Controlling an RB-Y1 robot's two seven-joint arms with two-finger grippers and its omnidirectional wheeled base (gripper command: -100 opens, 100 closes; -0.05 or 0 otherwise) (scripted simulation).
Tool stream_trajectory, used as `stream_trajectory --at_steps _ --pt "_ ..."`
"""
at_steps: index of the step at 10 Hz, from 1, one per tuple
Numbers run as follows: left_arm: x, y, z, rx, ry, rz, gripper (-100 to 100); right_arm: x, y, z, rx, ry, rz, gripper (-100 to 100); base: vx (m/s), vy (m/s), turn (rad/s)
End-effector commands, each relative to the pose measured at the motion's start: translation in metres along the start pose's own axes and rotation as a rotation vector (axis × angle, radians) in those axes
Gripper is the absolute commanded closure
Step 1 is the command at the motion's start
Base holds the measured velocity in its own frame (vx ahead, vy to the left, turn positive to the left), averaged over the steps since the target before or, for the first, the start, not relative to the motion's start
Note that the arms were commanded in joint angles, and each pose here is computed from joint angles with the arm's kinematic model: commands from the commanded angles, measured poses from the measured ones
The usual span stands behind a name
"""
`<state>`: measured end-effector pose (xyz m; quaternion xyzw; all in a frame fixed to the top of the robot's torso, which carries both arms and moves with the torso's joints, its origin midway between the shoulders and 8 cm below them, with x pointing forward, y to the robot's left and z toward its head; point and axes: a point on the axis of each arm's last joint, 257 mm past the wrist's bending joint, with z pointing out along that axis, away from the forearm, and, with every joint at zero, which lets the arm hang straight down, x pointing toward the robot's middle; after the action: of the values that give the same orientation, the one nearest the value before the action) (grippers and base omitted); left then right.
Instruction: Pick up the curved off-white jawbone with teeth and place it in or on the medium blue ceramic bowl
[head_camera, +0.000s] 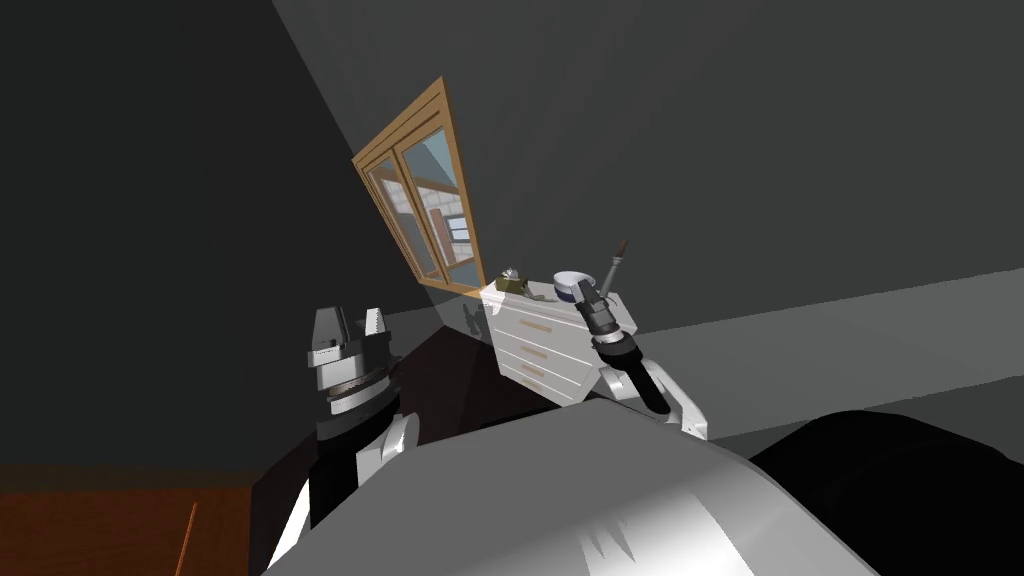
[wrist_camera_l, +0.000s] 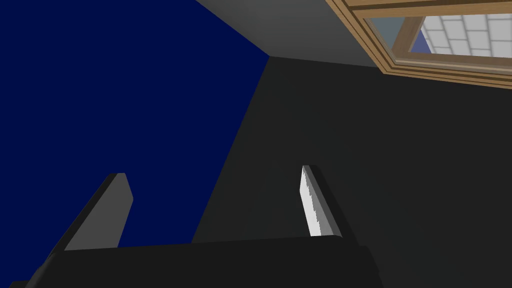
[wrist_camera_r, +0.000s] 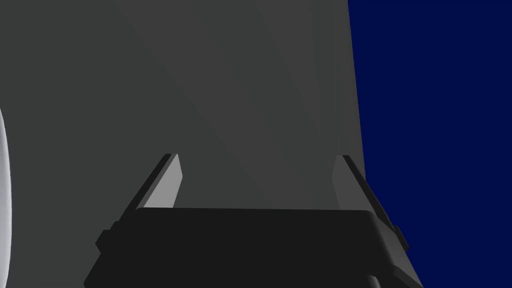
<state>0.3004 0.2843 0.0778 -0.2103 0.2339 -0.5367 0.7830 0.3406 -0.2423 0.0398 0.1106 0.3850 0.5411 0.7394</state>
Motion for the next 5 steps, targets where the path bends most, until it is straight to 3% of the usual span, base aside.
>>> stream_trajectory --at_steps 1,4,5 --pt "0.0 0.0 0.0 0.0 0.0 0.0 0 0.003 -0.008 -0.002 0.001 0.059 -0.07 -100 0.03 0.081 -0.074" --pt "0.0 0.0 0.0 0.0 0.0 0.0 0 0.006 -0.015 -0.005 -0.001 0.127 -0.137 -100 0.017 0.09 -0.081" --pt "0.0 0.0 0.0 0.0 0.0 0.0 0 0.006 -0.023 -0.008 0.001 0.172 -0.196 -100 0.02 0.093 -0.119"
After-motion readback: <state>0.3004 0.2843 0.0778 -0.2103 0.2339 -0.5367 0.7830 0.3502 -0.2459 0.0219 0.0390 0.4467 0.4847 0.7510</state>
